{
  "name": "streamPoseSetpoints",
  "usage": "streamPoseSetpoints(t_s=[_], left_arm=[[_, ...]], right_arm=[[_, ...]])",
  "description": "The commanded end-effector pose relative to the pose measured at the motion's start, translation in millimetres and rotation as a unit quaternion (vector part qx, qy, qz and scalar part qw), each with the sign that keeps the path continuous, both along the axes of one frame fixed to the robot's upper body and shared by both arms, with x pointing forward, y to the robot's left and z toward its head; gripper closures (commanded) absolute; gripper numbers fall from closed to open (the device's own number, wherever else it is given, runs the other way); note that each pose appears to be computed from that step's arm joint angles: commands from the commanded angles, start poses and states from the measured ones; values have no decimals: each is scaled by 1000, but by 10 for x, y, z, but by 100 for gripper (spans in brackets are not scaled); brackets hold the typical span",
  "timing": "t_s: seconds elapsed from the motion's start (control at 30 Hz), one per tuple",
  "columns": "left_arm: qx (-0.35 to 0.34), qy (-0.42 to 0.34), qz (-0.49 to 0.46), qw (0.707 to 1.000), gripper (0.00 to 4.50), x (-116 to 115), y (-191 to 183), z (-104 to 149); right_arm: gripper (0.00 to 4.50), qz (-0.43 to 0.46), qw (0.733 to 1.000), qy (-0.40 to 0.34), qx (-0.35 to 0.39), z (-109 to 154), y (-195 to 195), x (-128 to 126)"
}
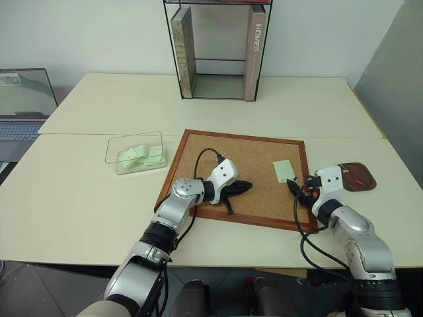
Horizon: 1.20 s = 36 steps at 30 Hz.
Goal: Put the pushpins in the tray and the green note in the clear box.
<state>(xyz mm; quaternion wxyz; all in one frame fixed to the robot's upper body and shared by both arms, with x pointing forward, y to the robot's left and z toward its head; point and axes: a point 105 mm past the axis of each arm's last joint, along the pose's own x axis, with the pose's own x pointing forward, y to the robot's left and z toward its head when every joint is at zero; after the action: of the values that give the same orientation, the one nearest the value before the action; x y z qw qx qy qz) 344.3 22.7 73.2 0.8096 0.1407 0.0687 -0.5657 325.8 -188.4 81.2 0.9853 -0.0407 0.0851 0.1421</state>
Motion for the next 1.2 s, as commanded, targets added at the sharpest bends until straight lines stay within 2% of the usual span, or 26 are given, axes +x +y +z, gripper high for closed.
streamPoseSetpoints(t_s=[0.03, 0.37, 0.83, 1.2], left_arm=[[28, 46, -13, 998, 450, -138, -2, -280], [30, 46, -16, 998, 450, -183, 12, -293], [39, 49, -8, 998, 450, -206, 47, -339], [43, 51, -3, 998, 450, -208, 57, -367]], right_arm=[[256, 7, 1000, -28, -5, 107, 31, 16], [447, 23, 999, -40, -11, 154, 100, -25], [447, 87, 990, -105, -18, 405, 395, -187], [447, 71, 989, -128, -23, 536, 307, -183]])
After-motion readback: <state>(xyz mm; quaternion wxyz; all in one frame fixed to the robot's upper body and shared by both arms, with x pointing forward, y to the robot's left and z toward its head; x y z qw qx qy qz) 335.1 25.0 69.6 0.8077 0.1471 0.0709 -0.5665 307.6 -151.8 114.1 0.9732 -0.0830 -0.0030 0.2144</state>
